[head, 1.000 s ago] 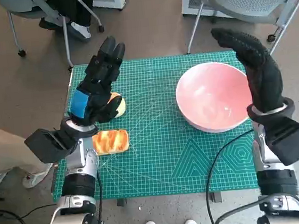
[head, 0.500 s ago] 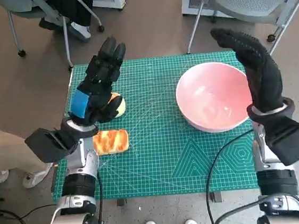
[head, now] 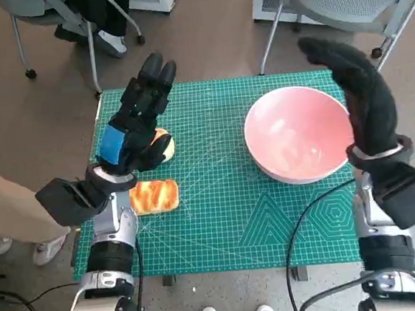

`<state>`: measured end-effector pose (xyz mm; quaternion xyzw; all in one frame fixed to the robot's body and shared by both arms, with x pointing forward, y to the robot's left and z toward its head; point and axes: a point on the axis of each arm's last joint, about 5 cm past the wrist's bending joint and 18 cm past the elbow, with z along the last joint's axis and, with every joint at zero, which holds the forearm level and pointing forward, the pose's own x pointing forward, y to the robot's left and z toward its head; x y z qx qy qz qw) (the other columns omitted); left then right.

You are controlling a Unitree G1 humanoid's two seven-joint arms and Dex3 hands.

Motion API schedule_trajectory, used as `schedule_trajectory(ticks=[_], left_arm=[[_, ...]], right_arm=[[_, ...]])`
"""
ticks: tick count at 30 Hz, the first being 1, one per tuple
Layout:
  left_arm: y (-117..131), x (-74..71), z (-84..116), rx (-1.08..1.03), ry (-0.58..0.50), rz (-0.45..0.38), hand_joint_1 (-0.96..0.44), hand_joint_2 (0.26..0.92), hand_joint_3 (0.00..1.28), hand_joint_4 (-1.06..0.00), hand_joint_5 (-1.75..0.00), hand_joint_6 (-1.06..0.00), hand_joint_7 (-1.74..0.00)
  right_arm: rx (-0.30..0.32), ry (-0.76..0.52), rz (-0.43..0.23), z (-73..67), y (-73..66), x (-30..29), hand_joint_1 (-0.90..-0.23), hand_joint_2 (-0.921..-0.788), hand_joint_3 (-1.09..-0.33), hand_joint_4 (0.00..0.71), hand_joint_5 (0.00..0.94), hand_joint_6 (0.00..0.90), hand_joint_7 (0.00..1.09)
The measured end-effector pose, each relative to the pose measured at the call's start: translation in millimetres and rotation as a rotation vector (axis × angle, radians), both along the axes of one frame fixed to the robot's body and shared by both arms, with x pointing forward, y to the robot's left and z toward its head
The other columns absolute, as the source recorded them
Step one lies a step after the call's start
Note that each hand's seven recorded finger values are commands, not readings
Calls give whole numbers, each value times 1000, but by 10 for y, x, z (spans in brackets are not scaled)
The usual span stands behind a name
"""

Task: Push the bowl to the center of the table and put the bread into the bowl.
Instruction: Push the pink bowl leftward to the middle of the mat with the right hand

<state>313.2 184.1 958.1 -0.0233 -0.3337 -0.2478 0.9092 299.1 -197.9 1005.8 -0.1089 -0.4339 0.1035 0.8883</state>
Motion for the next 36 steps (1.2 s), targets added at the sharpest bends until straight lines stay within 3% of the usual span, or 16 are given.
schedule_trajectory(ticks=[6, 16, 24, 36], left_arm=[[0, 0, -6, -1, 3, 1, -720, 921, 411, 1, 1, -116, -24], [6, -1, -14, -1, 6, 5, -712, 921, 411, 1, 1, -116, -25], [0, -1, -16, 1, 8, 4, -714, 921, 411, 1, 1, -116, -25], [10, -1, -10, 1, 6, 10, -720, 921, 411, 1, 1, -118, -26]], right_arm=[[33, 42, -84, -60, -213, 18, -739, -921, -771, 186, 1, 21, 450], [150, 148, -237, -168, -552, 80, -723, -921, -773, 182, 0, 67, 373], [258, 243, -270, -224, -618, 153, -735, -921, -760, 163, 0, 92, 309], [281, 400, -286, -339, -641, 197, -759, -921, -772, 160, 1, 109, 271]])
